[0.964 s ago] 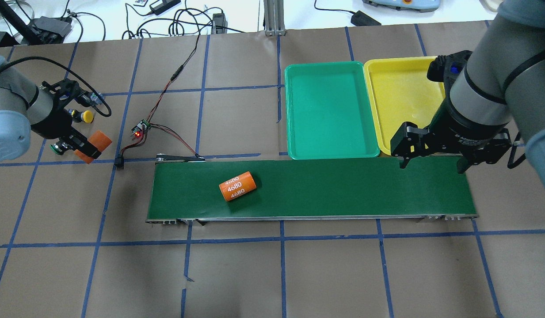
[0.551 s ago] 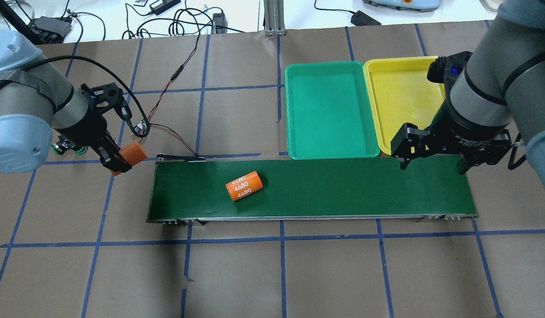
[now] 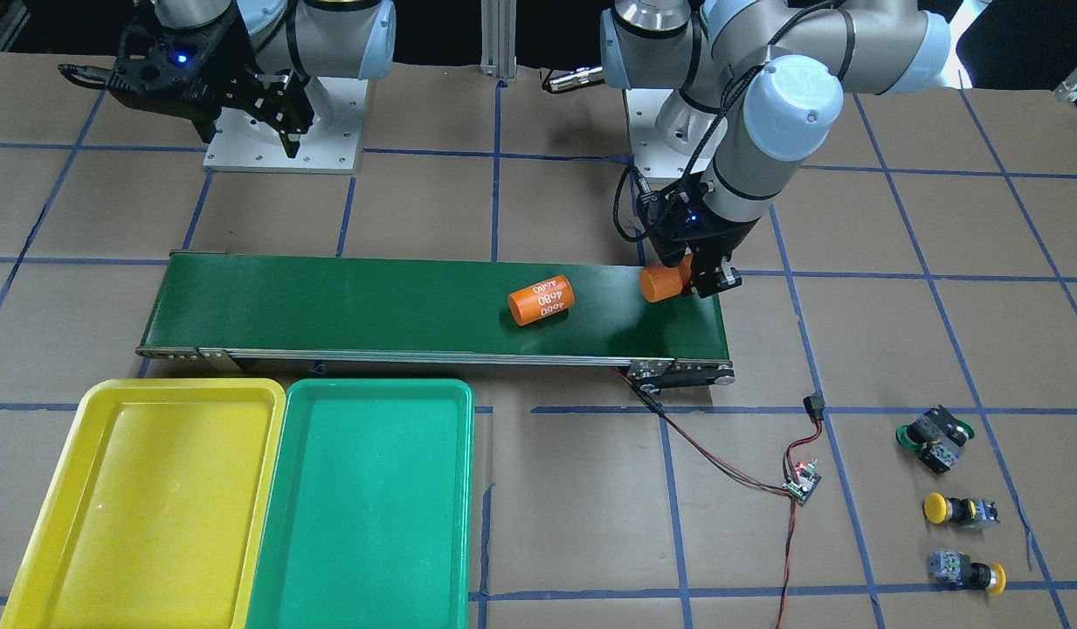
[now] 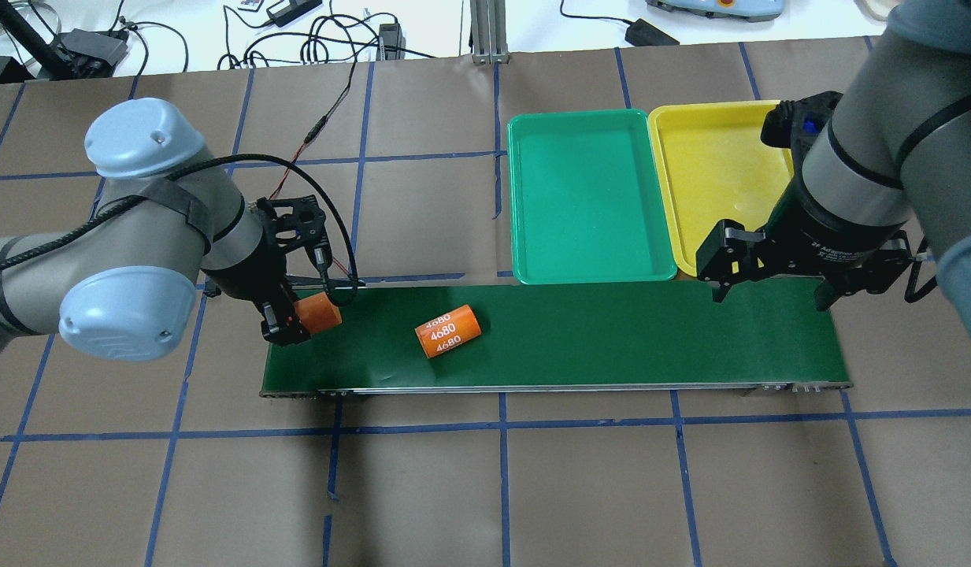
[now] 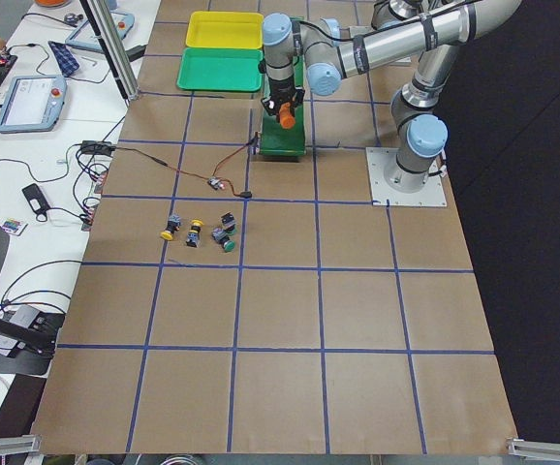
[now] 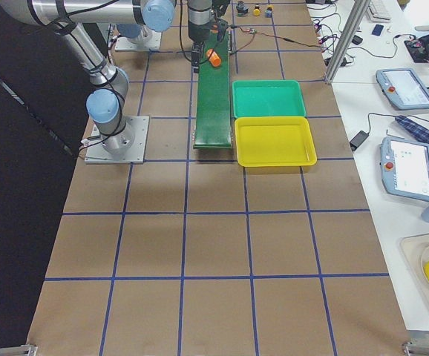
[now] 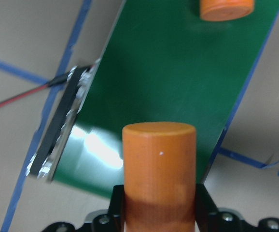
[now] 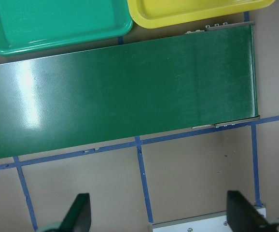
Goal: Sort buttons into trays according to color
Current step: 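Place the second orange cell on the conveyor with the left gripper, then grasp a green-capped push button with the left gripper, then place the green-capped button on the conveyor and withdraw the left gripper, then grasp another green-capped push button with the left gripper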
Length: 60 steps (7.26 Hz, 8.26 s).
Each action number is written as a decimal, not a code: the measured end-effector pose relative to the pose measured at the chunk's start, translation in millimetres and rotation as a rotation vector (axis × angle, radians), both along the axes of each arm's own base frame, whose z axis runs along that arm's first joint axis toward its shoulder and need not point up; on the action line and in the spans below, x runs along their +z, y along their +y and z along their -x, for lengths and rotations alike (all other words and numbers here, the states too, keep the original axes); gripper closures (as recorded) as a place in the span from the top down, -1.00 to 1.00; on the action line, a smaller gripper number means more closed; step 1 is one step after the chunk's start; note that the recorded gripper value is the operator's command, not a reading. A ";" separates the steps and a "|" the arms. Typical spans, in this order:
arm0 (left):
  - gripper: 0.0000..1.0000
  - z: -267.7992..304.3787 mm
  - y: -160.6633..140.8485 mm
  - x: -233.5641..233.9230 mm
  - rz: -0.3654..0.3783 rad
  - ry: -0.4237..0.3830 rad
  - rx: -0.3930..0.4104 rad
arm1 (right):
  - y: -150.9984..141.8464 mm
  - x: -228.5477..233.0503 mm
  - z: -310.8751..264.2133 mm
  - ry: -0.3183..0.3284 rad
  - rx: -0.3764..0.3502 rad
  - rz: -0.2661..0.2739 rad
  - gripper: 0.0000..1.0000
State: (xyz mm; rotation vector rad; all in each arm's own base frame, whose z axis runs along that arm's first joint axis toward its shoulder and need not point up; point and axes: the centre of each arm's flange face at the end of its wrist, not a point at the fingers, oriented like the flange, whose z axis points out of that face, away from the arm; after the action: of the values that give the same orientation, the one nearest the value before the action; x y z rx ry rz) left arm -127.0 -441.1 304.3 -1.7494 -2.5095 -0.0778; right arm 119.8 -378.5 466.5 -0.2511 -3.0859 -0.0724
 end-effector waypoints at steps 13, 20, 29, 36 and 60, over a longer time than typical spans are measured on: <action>1.00 -316.4 -114.1 -8.6 0.184 0.050 0.506 | 4.7 -4.7 0.6 0.000 0.010 -0.020 1.00; -0.77 -358.5 -146.4 -85.7 0.102 0.052 0.848 | 7.0 -10.5 0.7 0.001 0.008 -0.031 1.00; -1.00 -143.4 -90.9 16.6 0.042 0.037 1.039 | 8.3 -13.4 0.6 0.000 0.007 -0.037 1.00; -0.92 -3.7 -33.5 -4.7 -0.063 -0.024 1.328 | 10.2 -16.4 1.0 0.001 0.002 -0.040 1.00; 1.00 -354.7 -180.9 -76.0 0.068 -0.096 0.628 | 14.6 -18.4 5.5 0.020 -0.013 -0.040 1.00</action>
State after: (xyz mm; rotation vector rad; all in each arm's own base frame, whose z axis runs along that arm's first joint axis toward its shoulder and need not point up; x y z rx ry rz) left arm 227.7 -622.0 228.4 -0.9159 -3.0285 -0.0343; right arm 114.3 -363.9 448.2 -0.2692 -3.0590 -0.1315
